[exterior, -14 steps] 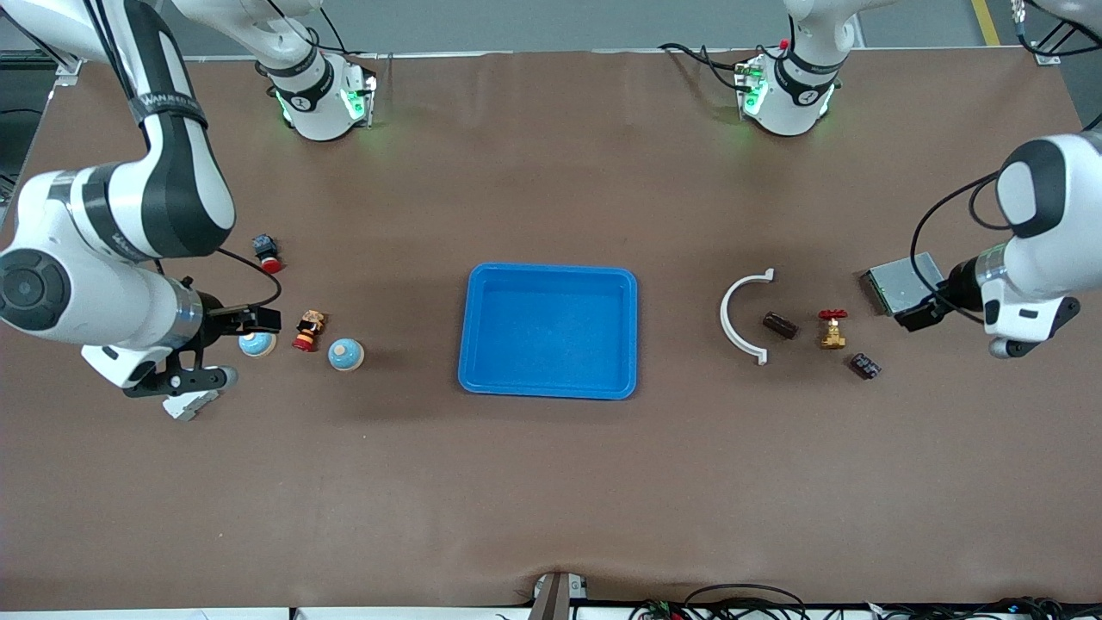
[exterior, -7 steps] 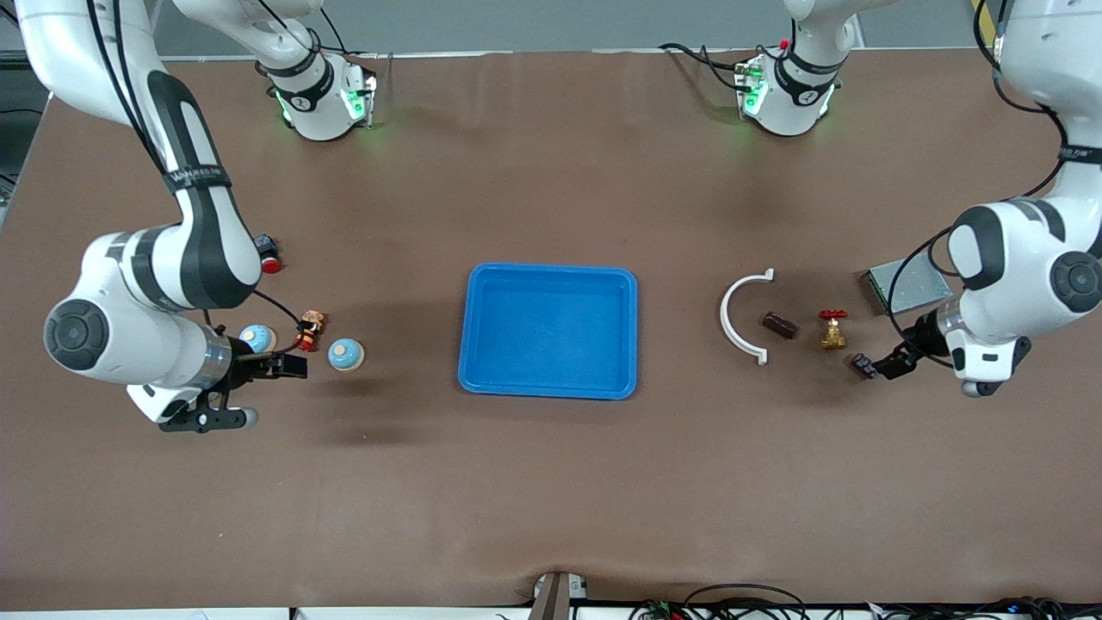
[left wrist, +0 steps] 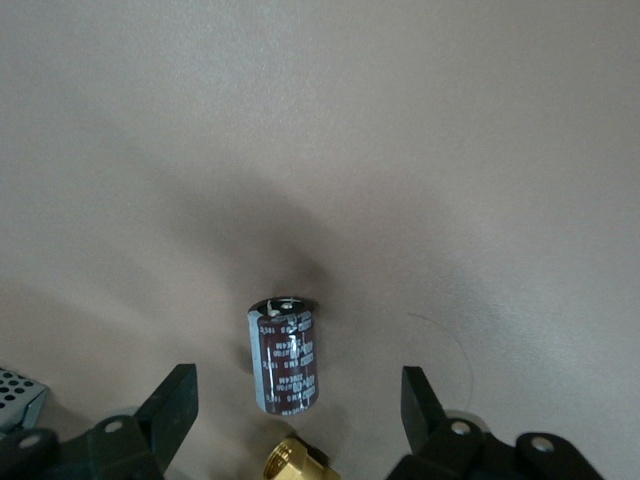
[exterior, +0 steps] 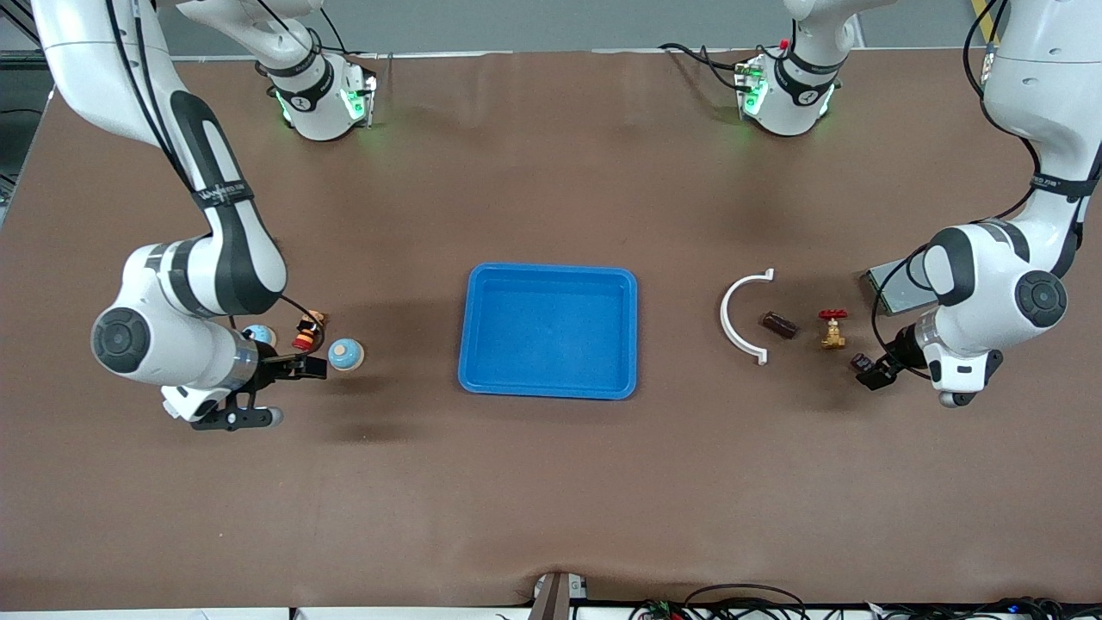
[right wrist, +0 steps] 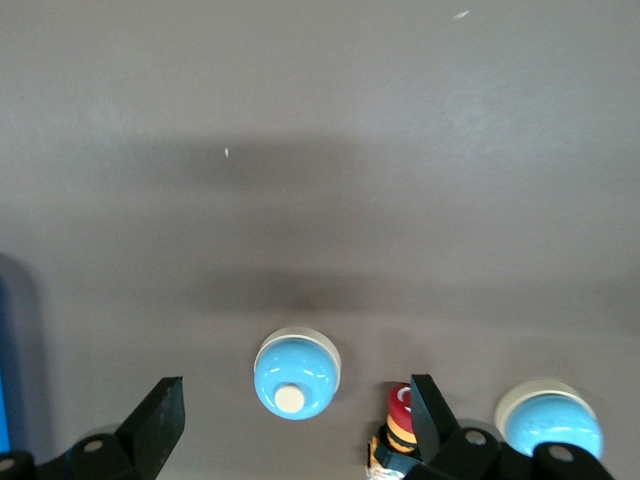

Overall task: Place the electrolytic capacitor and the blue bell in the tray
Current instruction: 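Reach the right gripper to a blue bell while the left gripper reaches a capacitor, then close the right gripper on the bell while the left gripper grasps the capacitor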

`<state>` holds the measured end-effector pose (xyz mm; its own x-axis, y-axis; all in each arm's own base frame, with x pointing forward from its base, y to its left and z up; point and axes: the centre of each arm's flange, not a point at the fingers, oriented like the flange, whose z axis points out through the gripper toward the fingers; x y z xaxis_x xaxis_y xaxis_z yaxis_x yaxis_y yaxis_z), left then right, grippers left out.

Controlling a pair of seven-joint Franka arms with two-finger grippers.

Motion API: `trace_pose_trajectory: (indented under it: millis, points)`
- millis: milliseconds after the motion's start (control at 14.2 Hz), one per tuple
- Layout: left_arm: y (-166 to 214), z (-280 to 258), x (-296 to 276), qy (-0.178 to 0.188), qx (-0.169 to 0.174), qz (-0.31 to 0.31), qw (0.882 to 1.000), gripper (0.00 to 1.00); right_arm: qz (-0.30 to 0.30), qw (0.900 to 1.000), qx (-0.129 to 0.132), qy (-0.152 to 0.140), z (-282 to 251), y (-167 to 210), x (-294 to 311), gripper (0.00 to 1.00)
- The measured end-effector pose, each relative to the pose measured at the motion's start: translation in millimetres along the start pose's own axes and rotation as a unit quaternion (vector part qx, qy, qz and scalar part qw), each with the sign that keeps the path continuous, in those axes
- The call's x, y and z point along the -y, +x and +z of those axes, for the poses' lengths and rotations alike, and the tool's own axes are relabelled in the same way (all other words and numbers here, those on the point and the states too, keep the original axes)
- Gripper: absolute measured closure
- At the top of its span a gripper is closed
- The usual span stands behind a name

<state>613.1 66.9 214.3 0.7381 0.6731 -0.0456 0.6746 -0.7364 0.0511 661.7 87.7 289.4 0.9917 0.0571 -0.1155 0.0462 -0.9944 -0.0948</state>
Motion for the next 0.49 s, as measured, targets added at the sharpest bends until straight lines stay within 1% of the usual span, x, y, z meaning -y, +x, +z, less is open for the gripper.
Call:
trace_pose_trajectory:
  millis: [211, 282, 352, 493]
  points:
    - [-0.5, 6.6, 0.6, 0.001, 0.004, 0.000, 1.000, 0.12, -0.015, 1.000, -0.004, -0.004, 34.4, -11.7, 19.4, 0.00]
    - [-0.5, 9.3, 0.4, 0.001, 0.003, 0.000, 1.000, 0.17, -0.018, 1.000, -0.003, -0.005, 43.4, -16.0, 23.5, 0.00]
    - [-0.6, 12.9, 0.7, 0.002, 0.003, 0.002, 1.000, 0.17, -0.020, 1.000, 0.001, -0.006, 49.5, -19.7, 26.1, 0.00]
    - [-0.9, 19.3, 1.7, 0.009, 0.002, 0.010, 1.000, 0.27, -0.021, 1.000, 0.008, -0.008, 56.0, -25.0, 25.8, 0.00]
